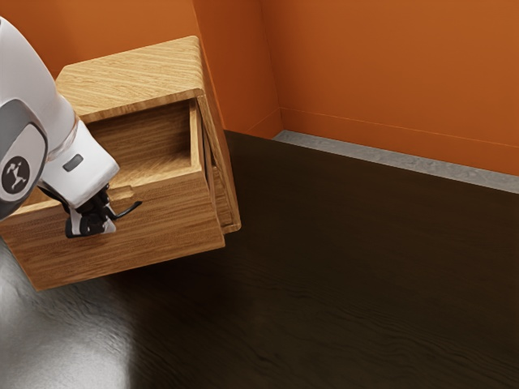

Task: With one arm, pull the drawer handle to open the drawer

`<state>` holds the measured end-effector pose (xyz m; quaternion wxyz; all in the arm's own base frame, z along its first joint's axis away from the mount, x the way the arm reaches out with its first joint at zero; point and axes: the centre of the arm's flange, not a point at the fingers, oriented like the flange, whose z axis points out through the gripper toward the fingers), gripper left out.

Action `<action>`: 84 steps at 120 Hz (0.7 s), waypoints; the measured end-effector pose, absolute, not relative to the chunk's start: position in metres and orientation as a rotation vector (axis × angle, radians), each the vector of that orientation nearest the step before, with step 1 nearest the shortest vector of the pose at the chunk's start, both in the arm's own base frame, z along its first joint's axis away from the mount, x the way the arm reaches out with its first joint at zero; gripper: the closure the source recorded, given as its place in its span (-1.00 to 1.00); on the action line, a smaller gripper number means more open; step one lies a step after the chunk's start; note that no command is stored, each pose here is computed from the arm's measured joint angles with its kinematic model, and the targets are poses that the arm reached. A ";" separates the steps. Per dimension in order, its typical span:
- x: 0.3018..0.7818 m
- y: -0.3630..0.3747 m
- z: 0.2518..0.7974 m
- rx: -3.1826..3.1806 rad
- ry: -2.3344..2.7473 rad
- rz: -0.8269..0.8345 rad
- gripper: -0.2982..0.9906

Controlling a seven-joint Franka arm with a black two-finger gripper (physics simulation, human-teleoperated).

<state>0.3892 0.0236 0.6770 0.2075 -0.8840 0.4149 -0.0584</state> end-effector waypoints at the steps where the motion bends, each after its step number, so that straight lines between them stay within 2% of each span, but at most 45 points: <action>1: 0.389 0.024 0.677 -2.461 1.155 -0.162 0.57; 42: 0.387 0.018 0.684 -2.457 1.164 -0.163 0.33; 50: 0.386 0.004 0.709 -2.417 1.174 -0.196 0.31; 64: 0.396 -0.025 0.788 -2.337 1.265 -0.343 0.26; 74: 0.432 -0.014 0.822 -2.387 1.471 -0.445 0.03; 84: 0.454 0.015 0.811 -2.565 1.385 -0.384 -0.16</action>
